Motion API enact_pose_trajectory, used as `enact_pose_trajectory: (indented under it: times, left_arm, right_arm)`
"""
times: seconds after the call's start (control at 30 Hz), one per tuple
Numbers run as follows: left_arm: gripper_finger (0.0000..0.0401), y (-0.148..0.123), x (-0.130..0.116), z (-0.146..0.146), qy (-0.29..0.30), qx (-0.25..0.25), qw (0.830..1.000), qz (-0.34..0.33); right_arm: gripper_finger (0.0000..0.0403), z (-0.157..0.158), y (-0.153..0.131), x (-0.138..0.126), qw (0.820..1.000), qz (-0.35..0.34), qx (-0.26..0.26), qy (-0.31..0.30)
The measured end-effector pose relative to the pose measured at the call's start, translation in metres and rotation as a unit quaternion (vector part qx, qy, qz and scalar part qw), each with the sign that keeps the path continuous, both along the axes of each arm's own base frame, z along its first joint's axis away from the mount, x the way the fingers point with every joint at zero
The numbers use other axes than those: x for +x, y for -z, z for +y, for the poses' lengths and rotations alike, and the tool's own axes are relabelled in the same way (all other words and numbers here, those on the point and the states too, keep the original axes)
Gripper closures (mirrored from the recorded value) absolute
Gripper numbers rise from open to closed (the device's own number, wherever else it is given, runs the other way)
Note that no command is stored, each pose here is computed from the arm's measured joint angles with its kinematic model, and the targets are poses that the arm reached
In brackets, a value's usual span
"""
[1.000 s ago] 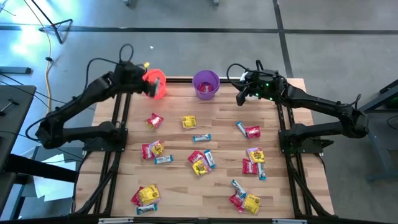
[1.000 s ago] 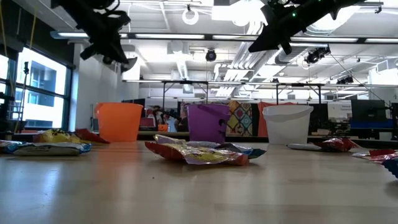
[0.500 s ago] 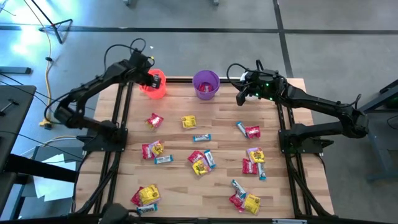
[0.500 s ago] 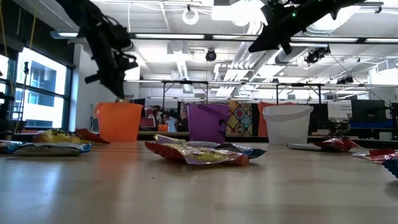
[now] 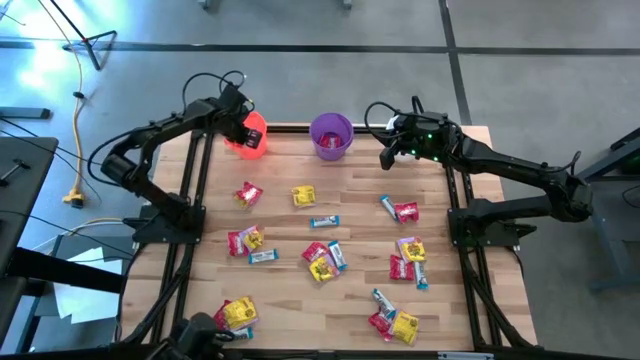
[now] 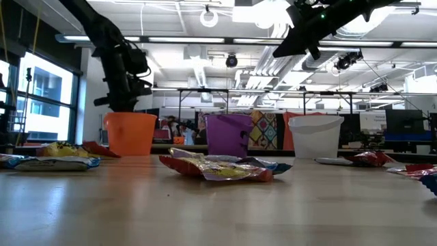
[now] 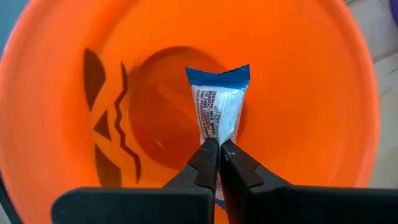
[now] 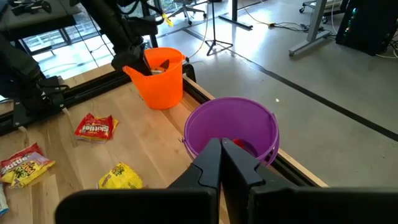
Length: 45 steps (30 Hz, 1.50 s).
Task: Sort candy
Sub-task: Put the white chocolate bar into the orange bucket, then put the red candy into the purple bucket
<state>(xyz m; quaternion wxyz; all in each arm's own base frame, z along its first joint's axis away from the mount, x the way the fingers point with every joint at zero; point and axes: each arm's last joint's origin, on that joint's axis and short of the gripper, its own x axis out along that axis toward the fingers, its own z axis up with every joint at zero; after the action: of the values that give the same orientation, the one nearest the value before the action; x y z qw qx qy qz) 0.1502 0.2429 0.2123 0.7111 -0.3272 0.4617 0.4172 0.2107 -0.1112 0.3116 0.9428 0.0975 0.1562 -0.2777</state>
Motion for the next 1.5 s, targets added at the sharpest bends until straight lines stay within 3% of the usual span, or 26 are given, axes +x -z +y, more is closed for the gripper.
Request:
enact_pose_trajectory:
  times: [0.3,0.67,1.1,1.33,1.5]
  left_arm:
    - [0.0397,0.003,0.001,0.001,0.003,-0.004,1.000,0.003]
    - [0.0328,-0.005,-0.001,-0.002,0.021,0.013,1.000,0.001]
    - [0.0307,-0.065,-0.013,-0.030,0.046,0.137,0.988,-0.061]
    - [0.0307,-0.086,-0.003,-0.072,0.149,0.162,0.966,-0.137]
    - [0.0314,-0.080,0.015,-0.104,0.249,0.178,0.932,-0.194]
  right_arm:
    - [0.0403,0.000,0.000,0.000,1.000,0.000,0.000,0.000]
    - [0.0403,0.000,0.000,0.000,1.000,0.000,0.000,0.000]
    - [0.0403,0.000,0.000,0.000,1.000,0.000,0.001,-0.002]
    - [0.0403,0.002,0.001,0.001,0.999,-0.016,0.037,-0.026]
    - [0.0403,0.019,0.008,0.006,0.996,0.010,0.075,-0.050]
